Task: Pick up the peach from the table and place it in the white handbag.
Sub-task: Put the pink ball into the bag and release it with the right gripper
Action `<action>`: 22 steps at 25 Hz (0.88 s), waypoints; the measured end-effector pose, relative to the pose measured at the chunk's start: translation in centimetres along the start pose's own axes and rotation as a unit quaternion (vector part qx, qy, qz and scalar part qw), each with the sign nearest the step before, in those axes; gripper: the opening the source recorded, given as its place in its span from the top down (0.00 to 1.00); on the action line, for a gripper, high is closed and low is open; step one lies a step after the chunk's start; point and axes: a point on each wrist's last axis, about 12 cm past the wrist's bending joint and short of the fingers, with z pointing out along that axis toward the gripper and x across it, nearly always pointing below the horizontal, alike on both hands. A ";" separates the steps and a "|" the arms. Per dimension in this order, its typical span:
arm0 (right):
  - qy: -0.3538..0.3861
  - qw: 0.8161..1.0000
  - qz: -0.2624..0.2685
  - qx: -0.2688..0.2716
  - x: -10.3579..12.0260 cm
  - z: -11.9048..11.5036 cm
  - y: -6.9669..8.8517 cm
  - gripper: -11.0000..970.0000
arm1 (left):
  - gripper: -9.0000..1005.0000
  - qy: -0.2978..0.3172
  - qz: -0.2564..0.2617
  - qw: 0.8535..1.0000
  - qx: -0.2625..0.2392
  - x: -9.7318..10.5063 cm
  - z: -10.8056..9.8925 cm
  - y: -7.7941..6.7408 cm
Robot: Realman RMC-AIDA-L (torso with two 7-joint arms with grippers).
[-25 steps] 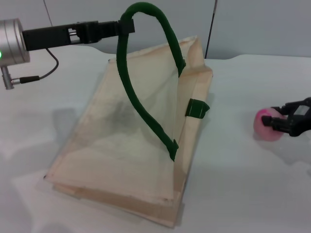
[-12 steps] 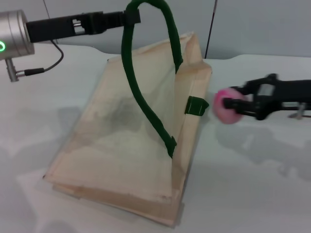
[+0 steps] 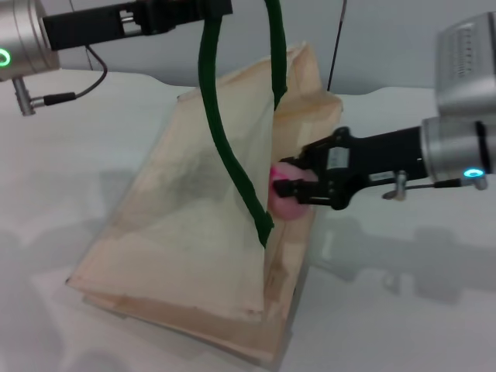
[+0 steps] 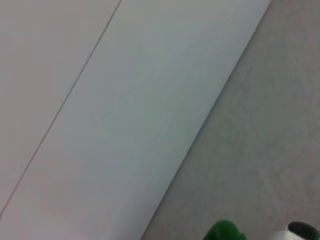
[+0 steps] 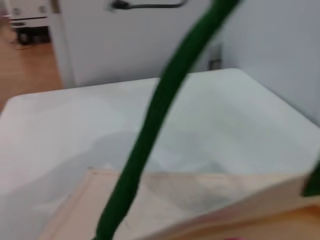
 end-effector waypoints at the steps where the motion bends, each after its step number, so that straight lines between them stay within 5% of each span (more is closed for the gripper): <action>1: 0.002 1.000 -0.002 -0.004 -0.2 0.4 0.0 0.66 | 0.87 -0.002 0.000 1.000 0.002 -0.1 0.1 0.0; 11: 0.033 0.999 -0.013 0.014 -0.8 3.3 -0.8 0.67 | 0.87 -0.027 0.008 0.999 0.023 -1.5 0.9 -0.4; 22: 0.025 0.999 -0.011 0.024 -1.0 3.8 -0.8 0.67 | 0.86 -0.048 0.003 0.999 0.014 -1.2 -0.1 -0.3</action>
